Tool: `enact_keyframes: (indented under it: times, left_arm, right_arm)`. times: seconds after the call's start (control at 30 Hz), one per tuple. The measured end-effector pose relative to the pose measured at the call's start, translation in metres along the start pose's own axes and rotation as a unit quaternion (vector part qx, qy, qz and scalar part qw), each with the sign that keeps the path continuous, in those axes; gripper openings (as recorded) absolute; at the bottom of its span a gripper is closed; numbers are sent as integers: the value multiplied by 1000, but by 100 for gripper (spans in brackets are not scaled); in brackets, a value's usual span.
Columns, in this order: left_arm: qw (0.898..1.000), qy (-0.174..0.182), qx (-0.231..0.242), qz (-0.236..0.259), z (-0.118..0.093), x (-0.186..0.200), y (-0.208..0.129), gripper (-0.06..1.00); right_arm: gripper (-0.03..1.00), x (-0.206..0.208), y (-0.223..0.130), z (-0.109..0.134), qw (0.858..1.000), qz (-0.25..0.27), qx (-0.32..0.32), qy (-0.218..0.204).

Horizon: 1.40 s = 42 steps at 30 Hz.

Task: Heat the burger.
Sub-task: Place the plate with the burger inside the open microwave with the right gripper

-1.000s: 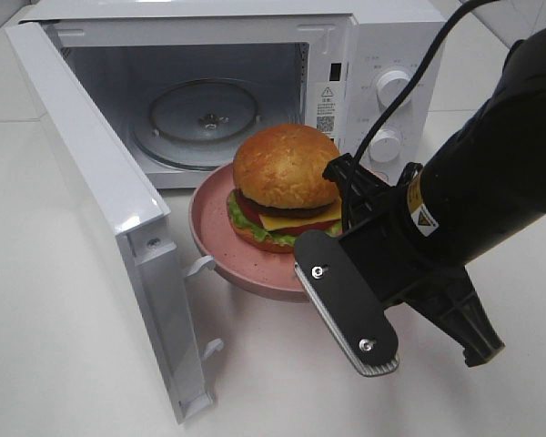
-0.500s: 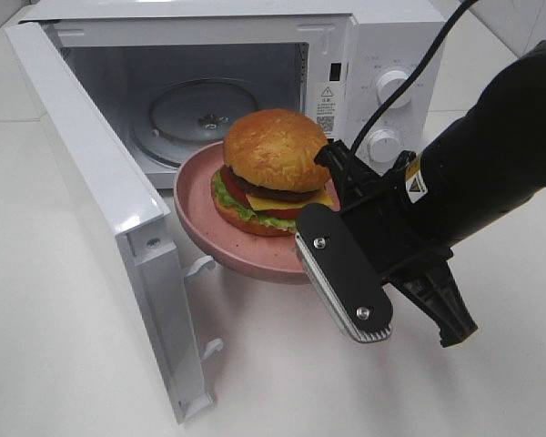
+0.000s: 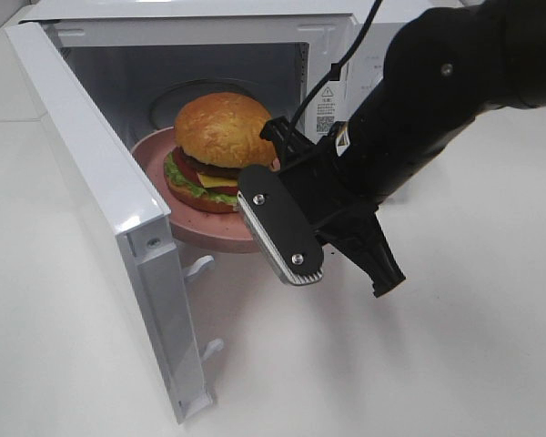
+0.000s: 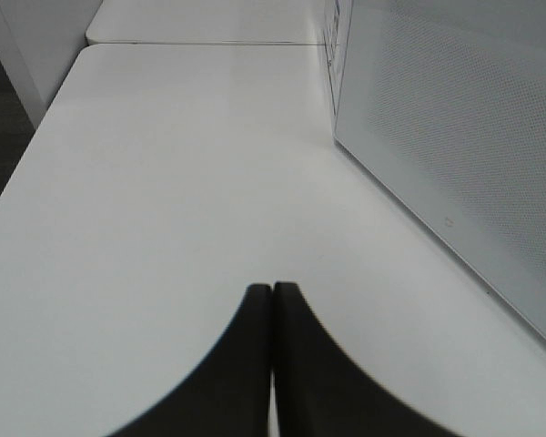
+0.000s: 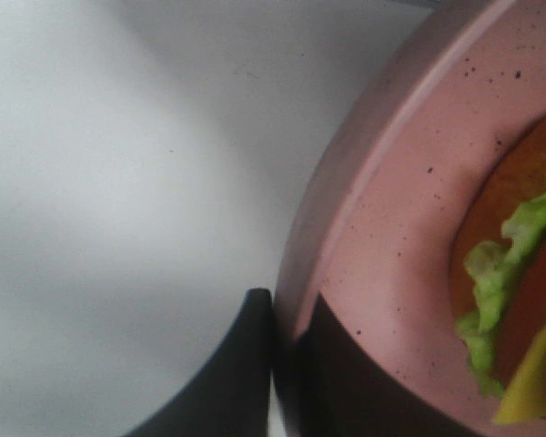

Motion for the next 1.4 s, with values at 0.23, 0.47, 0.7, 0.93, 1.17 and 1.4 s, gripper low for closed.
enact_keyframes:
  times: [0.23, 0.47, 0.7, 0.93, 1.17, 1.4]
  left_arm:
    - [1000, 0, 0, 0, 0, 0, 0, 0]
    - [1000, 0, 0, 0, 0, 0, 0, 0]
    - [1000, 0, 0, 0, 0, 0, 0, 0]
    - [1000, 0, 0, 0, 0, 0, 0, 0]
    - [1000, 0, 0, 0, 0, 0, 0, 0]
    - [1000, 0, 0, 0, 0, 0, 0, 0]
  right_arm:
    - [2, -11, -18, -16, 1000, 5, 4, 13]
    - [2, -25, -26, -39, 1000, 1, -1, 14]
    - [2, -37, -30, -65, 1000, -3, -24, 0]
    - [2, -50, -36, -87, 998, 0, -68, -10]
    - [2, -78, -44, -104, 988, 14, -153, 1]
    - [2, -97, -52, -119, 974, 33, -225, 3]
Point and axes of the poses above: a point on each arm's last joint axis where the gripper is mounted, x pointing back along that axis away from the gripper, z along the wrist's bending axis when the last joint is at zero, y = z × x, the point moved 1 cm from there along -x, pointing out along that axis toward the gripper, and after that the axes turned 9 degrees about x, right-handed, at the moved point
